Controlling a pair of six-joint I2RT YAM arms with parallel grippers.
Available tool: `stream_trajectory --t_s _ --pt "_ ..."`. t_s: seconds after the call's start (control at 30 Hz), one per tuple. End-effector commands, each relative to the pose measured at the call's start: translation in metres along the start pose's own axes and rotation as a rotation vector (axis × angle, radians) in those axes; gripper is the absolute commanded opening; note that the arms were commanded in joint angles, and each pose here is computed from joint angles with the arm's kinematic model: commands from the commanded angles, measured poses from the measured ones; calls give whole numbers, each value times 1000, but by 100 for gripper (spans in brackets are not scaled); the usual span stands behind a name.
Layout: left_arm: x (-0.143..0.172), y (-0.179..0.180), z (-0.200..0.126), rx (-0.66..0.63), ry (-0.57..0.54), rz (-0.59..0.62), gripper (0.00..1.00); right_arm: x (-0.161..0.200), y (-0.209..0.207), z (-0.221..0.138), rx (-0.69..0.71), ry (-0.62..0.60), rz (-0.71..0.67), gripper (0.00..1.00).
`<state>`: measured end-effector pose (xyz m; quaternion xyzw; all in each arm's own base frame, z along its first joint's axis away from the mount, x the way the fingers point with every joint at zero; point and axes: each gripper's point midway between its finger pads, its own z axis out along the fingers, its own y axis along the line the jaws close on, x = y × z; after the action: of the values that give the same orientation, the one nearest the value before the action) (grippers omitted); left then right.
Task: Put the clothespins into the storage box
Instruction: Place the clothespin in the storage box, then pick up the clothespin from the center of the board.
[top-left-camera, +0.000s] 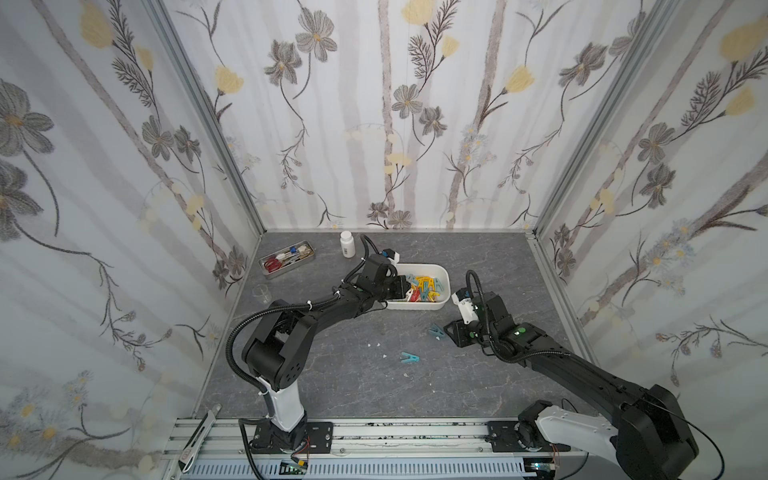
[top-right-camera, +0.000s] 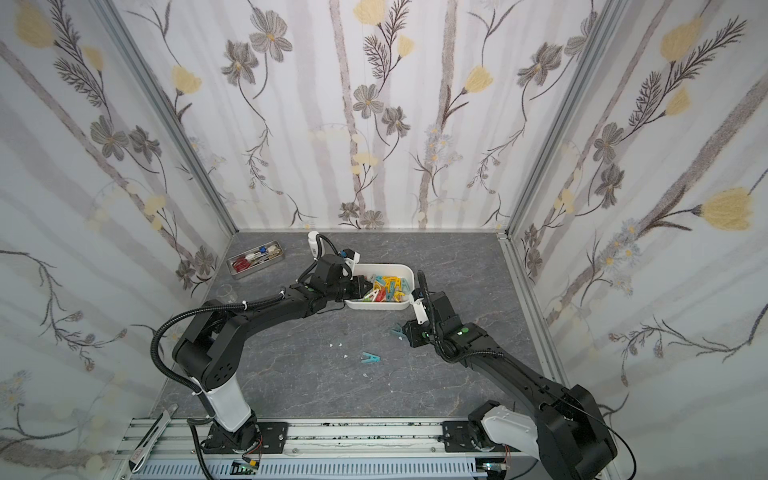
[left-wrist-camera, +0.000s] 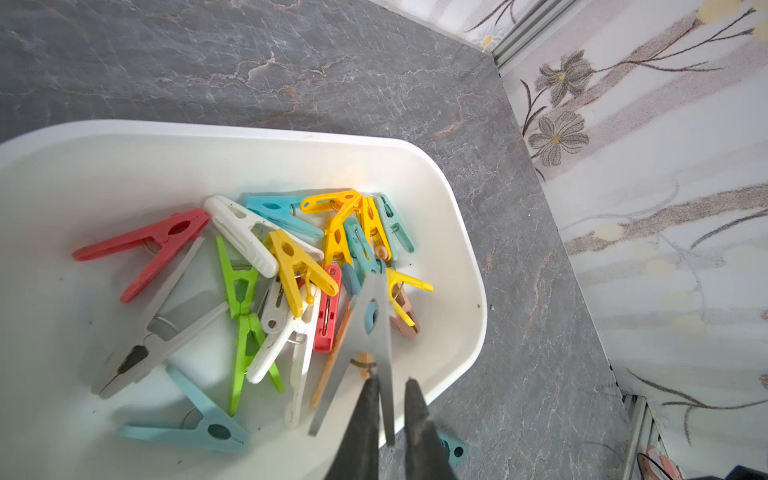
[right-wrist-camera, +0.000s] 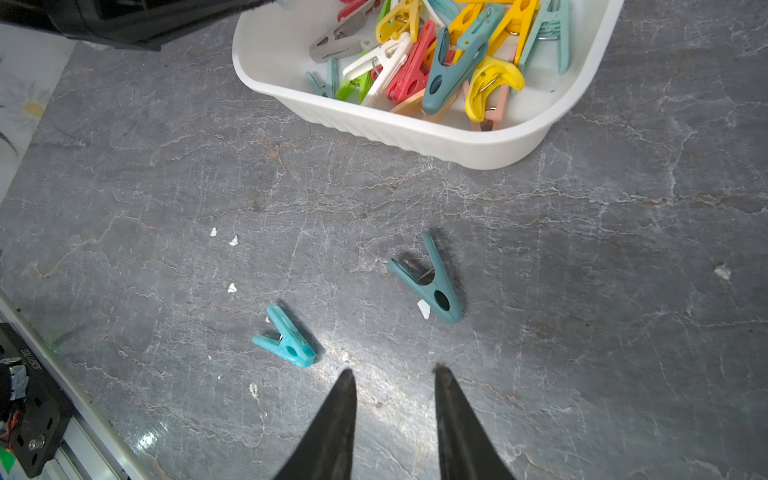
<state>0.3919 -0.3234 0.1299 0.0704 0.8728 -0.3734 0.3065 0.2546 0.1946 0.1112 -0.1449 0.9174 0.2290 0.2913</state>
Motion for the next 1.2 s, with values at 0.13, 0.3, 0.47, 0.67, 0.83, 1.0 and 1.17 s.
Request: stream_trajectory --t_s 0.13,0.3,0.47,0.67,0.83,1.0,1.17 --pt "-21 -12 -10 10 -60 27 35 -2 0 -2 3 -9 -1 34" --pt "-26 -17 -23 0 -75 51 35 0 -1 1 9 2 -6 34" --pt "-25 -19 -39 -10 -97 50 35 2 -3 2 17 11 -10 35" --pt "-11 -18 -60 -25 -110 36 35 2 -8 9 42 26 -32 35" --pt "1 -21 -86 -27 -156 25 36 -2 -12 25 61 48 -59 35" --pt "12 -16 -101 -39 -173 -1 36 -13 -14 38 81 51 -78 35" --pt "19 -9 -110 -62 -176 -9 37 -23 -13 49 87 57 -105 34"
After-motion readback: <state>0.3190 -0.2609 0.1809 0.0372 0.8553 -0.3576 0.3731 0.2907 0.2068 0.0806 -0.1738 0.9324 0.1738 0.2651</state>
